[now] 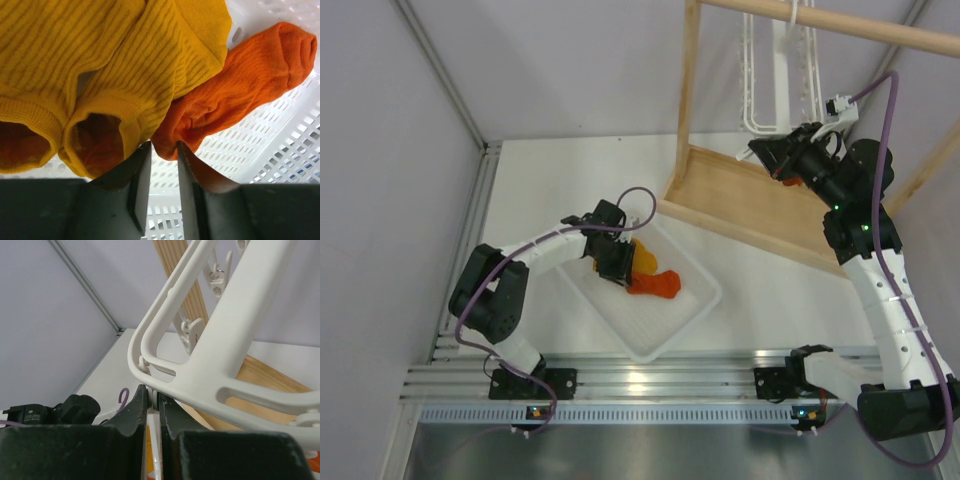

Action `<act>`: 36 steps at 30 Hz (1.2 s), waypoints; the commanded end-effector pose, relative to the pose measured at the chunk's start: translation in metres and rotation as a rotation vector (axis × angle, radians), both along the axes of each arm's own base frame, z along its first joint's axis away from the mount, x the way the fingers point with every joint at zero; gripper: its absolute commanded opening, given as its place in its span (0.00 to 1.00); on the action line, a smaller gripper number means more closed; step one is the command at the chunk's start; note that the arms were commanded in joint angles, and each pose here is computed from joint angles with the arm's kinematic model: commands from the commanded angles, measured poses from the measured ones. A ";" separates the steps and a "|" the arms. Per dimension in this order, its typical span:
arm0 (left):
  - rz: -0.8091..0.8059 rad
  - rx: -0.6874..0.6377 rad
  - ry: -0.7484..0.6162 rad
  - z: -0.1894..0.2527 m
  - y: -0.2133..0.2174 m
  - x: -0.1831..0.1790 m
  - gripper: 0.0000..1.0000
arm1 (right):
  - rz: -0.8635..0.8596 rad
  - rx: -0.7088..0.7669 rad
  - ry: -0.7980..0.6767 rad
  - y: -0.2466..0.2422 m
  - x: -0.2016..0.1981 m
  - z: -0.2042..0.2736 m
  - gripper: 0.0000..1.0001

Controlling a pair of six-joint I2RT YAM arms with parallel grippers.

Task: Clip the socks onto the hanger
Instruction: Pick up the sock from the bin, then clamp the sock onto the hanger.

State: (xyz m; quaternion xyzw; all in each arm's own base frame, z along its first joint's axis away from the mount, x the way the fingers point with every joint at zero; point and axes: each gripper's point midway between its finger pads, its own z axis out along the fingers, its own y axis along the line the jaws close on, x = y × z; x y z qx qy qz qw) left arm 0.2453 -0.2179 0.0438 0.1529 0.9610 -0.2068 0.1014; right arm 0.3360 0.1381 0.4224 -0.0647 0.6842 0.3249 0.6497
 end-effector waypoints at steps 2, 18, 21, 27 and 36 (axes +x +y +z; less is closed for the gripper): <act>0.025 -0.051 -0.056 0.011 -0.015 0.022 0.27 | -0.005 -0.012 -0.024 -0.002 0.001 0.004 0.00; -0.366 -0.596 -0.325 0.188 -0.084 0.015 0.00 | 0.118 0.013 -0.070 0.017 -0.005 0.014 0.00; -0.392 -0.702 -0.366 0.227 -0.097 0.025 0.00 | 0.156 0.022 -0.095 0.022 -0.008 0.021 0.00; -0.469 -0.939 -0.395 0.286 -0.115 0.033 0.00 | 0.211 0.031 -0.120 0.031 -0.010 0.026 0.00; -0.554 -1.246 -0.596 0.356 -0.126 0.043 0.00 | 0.265 0.056 -0.153 0.039 -0.015 0.033 0.00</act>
